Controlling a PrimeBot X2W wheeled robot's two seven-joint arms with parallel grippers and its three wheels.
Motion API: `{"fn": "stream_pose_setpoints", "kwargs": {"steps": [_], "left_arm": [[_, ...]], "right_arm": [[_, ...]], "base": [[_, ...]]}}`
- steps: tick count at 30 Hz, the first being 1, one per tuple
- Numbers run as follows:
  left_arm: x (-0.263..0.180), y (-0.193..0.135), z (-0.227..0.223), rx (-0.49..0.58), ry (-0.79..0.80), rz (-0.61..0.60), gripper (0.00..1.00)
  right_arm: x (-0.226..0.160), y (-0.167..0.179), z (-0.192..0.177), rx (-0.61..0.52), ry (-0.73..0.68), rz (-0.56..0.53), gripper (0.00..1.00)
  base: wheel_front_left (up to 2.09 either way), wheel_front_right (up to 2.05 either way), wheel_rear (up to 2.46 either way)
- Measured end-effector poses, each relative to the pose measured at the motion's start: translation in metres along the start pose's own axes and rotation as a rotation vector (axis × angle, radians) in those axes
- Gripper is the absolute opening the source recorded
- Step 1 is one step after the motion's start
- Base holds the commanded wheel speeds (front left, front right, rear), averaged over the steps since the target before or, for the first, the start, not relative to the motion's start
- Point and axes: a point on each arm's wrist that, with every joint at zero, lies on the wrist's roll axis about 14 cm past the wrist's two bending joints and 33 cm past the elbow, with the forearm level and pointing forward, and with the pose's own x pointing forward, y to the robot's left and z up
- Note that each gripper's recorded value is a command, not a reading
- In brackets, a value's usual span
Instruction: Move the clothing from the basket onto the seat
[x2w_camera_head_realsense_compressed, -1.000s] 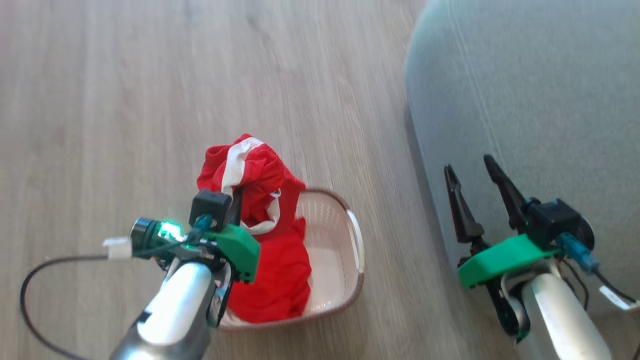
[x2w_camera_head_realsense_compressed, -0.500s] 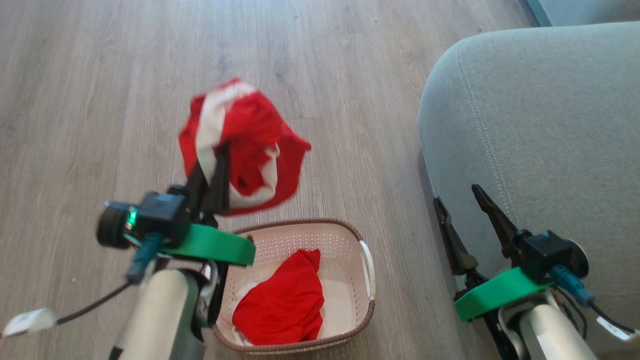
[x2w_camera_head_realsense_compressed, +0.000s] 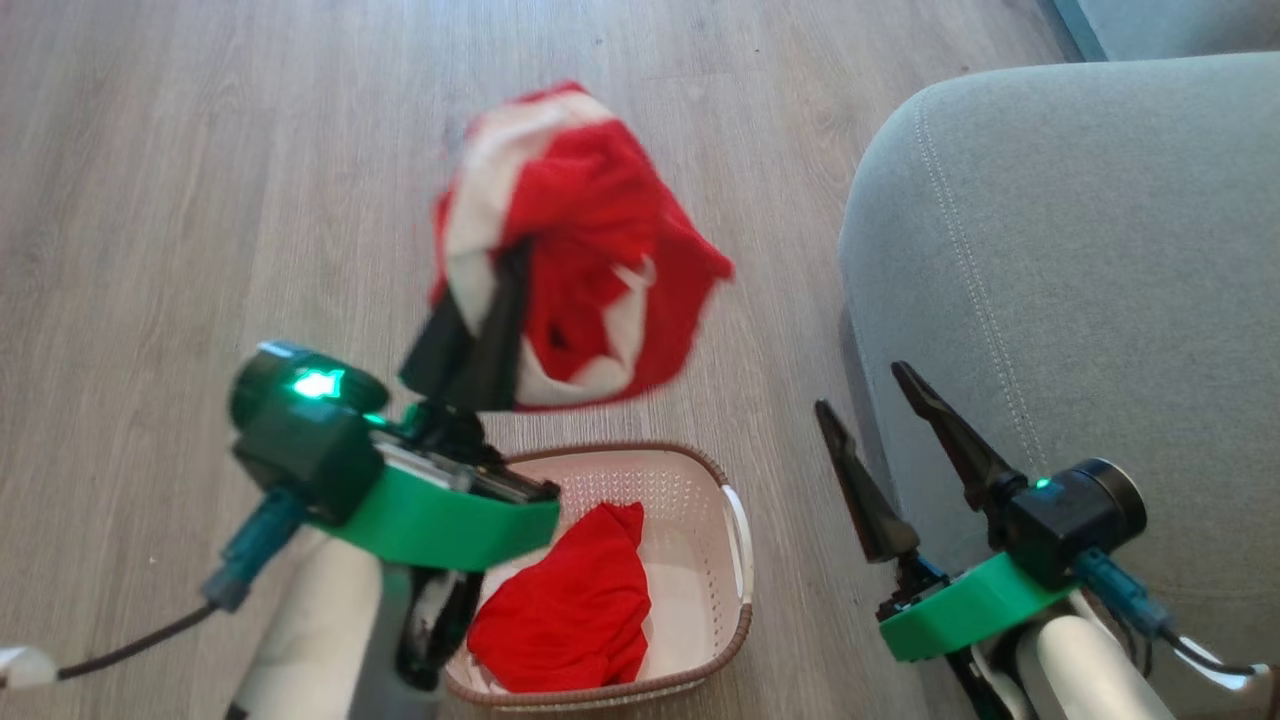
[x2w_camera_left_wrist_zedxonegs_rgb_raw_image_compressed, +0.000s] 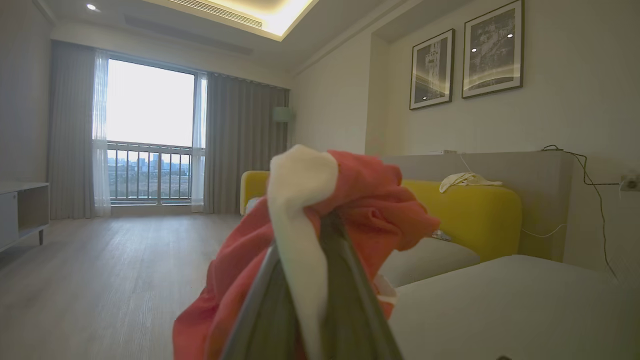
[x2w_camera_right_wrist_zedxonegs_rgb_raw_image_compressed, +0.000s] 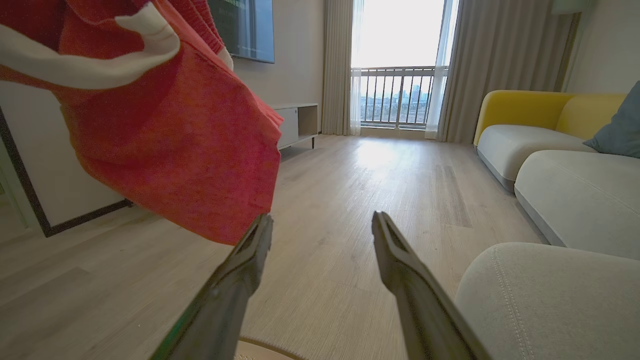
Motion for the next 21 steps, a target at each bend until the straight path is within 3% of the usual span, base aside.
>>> {"fn": "stream_pose_setpoints", "kwargs": {"steps": [14, 21], "left_arm": [[-0.02, -0.067, -0.051, -0.085, 0.164, -0.257, 0.0], [-0.028, -0.087, -0.062, -0.108, 0.204, -0.32, 0.0]], "right_arm": [[-0.005, 0.024, 0.001, -0.122, 0.011, 0.137, 1.0], [0.0, 0.03, -0.004, -0.23, 0.033, 0.232, 1.0]], "base": [[0.0, 0.0, 0.0], [0.0, 0.0, 0.0]]}}
